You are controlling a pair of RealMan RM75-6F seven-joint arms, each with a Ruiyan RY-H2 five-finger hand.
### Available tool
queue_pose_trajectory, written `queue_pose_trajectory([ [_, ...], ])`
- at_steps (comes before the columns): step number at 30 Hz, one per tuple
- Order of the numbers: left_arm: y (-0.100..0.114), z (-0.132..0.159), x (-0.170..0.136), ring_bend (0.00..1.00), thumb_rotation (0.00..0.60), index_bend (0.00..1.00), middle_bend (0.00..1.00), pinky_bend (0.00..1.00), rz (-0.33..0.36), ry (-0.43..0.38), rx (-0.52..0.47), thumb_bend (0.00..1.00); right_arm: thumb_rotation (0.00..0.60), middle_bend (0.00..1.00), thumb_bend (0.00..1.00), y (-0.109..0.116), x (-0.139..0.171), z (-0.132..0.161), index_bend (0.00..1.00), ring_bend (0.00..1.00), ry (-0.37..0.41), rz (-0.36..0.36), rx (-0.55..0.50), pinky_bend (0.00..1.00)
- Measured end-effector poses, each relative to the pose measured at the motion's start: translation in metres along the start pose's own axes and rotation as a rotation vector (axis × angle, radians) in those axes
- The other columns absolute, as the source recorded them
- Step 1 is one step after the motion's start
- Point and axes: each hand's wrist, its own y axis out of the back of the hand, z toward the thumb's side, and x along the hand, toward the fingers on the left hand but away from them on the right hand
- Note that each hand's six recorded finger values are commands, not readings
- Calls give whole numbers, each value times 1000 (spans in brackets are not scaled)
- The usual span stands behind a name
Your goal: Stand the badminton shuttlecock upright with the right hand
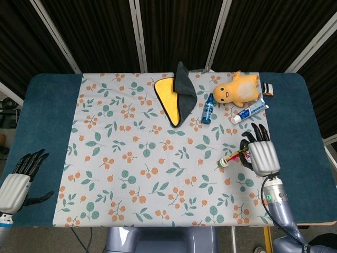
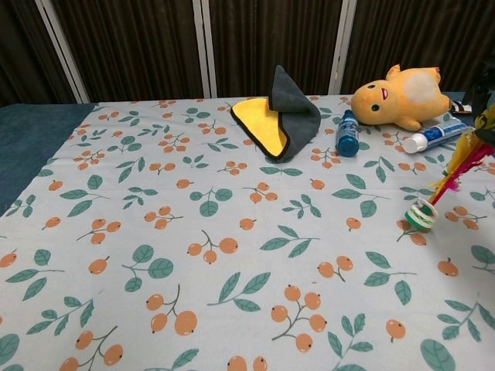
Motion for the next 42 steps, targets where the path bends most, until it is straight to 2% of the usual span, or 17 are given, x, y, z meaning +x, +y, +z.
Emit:
queue_pose_trajectory([
  [12, 0, 0, 0, 0, 600, 0, 0, 0, -3, 2, -1, 193, 600, 273, 386, -1, -1, -10, 638, 0, -26, -20, 39, 0],
  [22, -1, 0, 0, 0, 598, 0, 0, 0, -5, 3, 0, 193, 600, 273, 386, -7, 5, -13, 631, 0, -9, -64, 128, 0],
  [27, -1, 0, 0, 0, 598, 0, 0, 0, -5, 3, -2, 192, 600, 249, 385, -12, 8, -8, 605, 0, -2, -51, 126, 0],
  [30, -1, 0, 0, 0, 597, 0, 0, 0, -4, 3, -3, 192, 600, 203, 360, -15, 11, -4, 525, 0, 7, -35, 124, 0],
  [32, -1, 0, 0, 0, 598, 0, 0, 0, -4, 2, -4, 193, 600, 140, 333, -17, 14, 0, 412, 0, 19, -25, 123, 0],
  [34, 0, 0, 0, 0, 598, 0, 0, 0, -4, 2, -4, 193, 600, 48, 302, -19, 17, 3, 249, 0, 32, -17, 124, 0],
  [37, 0, 0, 0, 0, 597, 0, 0, 0, -4, 2, -4, 192, 600, 0, 268, -18, 20, 7, 96, 0, 38, -11, 113, 0],
  [40, 0, 0, 0, 0, 598, 0, 0, 0, -3, 2, -5, 192, 600, 0, 250, -13, 21, 9, 19, 0, 38, -27, 114, 0],
  [42, 0, 0, 0, 0, 599, 0, 0, 0, -4, 2, -5, 192, 600, 0, 244, -9, 22, 10, 8, 0, 35, -37, 112, 0],
])
